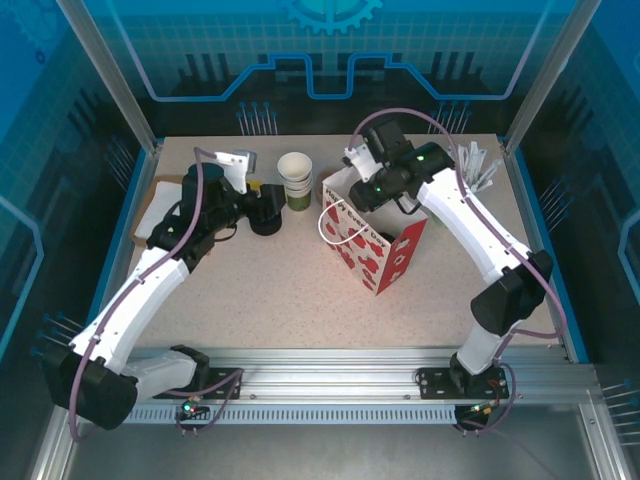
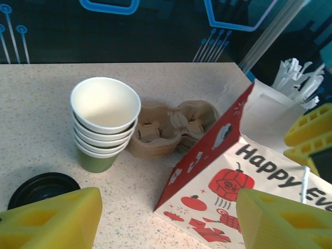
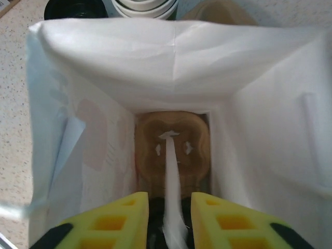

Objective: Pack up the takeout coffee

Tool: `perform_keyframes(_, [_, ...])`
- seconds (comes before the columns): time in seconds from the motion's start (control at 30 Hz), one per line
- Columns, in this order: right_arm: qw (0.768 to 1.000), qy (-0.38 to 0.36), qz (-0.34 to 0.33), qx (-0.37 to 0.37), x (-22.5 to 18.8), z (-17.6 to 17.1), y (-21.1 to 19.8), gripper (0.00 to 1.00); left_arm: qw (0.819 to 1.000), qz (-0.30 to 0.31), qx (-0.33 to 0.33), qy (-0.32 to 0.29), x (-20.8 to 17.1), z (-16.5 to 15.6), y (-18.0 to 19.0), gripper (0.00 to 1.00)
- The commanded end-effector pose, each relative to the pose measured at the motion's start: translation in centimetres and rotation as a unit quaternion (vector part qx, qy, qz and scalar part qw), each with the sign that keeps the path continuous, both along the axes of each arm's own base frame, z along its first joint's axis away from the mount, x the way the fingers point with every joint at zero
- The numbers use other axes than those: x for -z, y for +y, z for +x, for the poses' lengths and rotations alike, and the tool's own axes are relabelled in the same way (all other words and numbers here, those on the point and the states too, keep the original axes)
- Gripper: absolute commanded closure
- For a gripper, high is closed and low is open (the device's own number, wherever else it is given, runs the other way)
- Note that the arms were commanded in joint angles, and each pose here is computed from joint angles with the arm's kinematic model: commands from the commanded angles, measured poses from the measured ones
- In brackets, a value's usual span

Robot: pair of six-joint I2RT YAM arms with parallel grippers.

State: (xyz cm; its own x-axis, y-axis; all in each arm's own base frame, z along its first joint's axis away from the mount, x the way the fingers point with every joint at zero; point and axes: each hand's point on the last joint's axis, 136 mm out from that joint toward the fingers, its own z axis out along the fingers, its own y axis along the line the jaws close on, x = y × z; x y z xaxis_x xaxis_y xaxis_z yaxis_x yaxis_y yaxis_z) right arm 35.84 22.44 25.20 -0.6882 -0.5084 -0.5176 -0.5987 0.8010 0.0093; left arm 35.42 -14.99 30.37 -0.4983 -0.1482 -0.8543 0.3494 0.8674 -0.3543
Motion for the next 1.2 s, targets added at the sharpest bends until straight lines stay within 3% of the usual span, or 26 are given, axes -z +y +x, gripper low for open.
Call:
perform_keyframes(0.0, [0.998,-0.036,0.036,-0.022,-3.5,-0.5,1.2,0.61,0.999,-0.009,-0.034,-0.003,0.3,0.4,1.9,0.3])
perform_keyframes(0.3, [0.984,-0.124,0.125,-0.036,-10.7,-3.2,1.0,0.45,0.99,-0.009,-0.138,0.018,2.7,2.4,8.7,0.26])
perform_keyframes(0.53, [0.95,-0.206,0.203,-0.117,-13.2,-7.8,4.8,0.36,0.952,0.04,-0.292,0.087,7.9,4.1,19.0,0.23])
perform_keyframes(0.83, [0.932,-0.197,0.231,-0.198,-9.6,-12.0,10.0,0.31,0.903,0.042,-0.369,0.217,16.4,6.9,27.6,0.19])
perform_keyframes(1.17, [0.934,-0.185,0.226,-0.204,-6.2,-12.9,9.9,0.3,0.867,0.058,-0.391,0.305,21.9,7.7,32.4,0.17])
